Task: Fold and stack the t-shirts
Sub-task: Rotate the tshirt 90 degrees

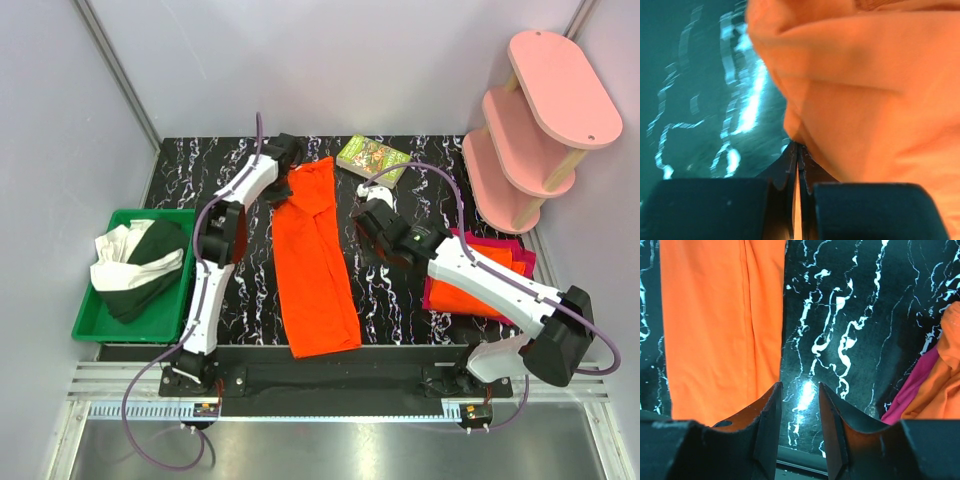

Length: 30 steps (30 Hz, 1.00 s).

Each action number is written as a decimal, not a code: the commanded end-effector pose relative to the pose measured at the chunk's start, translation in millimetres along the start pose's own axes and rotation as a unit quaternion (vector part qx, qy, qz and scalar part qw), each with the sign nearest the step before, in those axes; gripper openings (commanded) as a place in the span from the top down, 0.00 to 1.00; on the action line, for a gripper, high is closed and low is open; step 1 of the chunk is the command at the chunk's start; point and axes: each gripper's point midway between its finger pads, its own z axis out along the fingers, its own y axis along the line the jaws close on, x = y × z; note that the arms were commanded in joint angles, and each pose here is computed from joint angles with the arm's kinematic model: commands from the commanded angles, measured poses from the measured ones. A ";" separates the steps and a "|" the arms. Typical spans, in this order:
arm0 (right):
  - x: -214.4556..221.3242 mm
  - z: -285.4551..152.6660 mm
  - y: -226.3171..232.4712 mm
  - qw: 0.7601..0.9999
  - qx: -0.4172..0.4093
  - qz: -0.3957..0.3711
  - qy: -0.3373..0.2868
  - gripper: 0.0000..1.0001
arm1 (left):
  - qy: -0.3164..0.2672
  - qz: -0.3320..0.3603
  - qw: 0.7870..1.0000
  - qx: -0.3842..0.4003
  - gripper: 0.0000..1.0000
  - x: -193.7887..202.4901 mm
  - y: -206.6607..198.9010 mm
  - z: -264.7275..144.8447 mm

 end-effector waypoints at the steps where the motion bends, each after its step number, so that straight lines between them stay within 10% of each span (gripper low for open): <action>1: -1.4 -0.8 -11.1 1.000 0.013 -0.001 -0.003 0.57 | 0.002 0.027 0.998 0.051 0.94 -7.5 -31.9 1.6; 13: 12.4 9.9 -10.7 0.999 0.011 0.002 0.030 0.57 | -0.038 0.026 0.990 0.131 0.88 -49.2 -46.8 -3.2; 17: 10.0 10.4 -11.4 1.000 0.015 0.007 0.026 0.57 | -0.098 -0.028 0.989 0.103 0.88 -62.6 -9.5 -68.2; 30: 76.3 38.4 18.9 0.987 -0.094 0.122 0.052 0.47 | -0.143 -0.033 0.958 0.248 0.80 157.1 43.1 -173.5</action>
